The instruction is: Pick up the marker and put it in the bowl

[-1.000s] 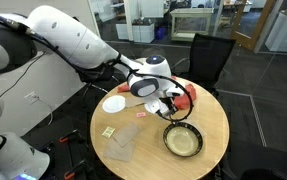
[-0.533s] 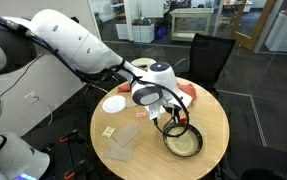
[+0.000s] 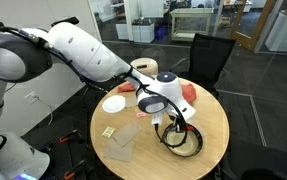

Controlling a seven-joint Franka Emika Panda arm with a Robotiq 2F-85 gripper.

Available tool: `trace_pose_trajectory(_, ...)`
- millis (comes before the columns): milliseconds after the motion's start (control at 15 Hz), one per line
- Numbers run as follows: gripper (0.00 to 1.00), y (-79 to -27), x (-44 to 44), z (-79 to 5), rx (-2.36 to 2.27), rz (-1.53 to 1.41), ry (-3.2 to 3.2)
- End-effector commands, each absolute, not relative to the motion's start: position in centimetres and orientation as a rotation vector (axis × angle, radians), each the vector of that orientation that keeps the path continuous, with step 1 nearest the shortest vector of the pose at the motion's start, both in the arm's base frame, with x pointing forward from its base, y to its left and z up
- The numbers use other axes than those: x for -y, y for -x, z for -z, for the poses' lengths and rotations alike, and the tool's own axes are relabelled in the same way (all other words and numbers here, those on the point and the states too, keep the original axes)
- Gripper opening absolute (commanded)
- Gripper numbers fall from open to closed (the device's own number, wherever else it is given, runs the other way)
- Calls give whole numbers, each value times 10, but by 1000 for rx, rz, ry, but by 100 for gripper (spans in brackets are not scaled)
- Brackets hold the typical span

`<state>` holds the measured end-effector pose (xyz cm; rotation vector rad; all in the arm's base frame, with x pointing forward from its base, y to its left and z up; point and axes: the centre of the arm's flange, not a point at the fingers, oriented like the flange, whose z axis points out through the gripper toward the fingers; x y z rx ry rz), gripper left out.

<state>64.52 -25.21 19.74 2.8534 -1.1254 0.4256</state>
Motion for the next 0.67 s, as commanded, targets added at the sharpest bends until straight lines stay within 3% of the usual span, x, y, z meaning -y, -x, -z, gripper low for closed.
trace_pose_trajectory(0, 5, -663, 262, -193, 1237, -422, -2828)
trace_pose_trajectory(200, 8, -667, 264, -188, 1268, -416, -2818)
trace_pose_trajectory(267, 46, -667, 265, -188, 1281, -415, -2812)
trace_pose_trajectory(400, 54, -668, 266, -186, 1298, -415, -2805)
trace_pose_trajectory(600, 77, -669, 269, -185, 1319, -425, -2797)
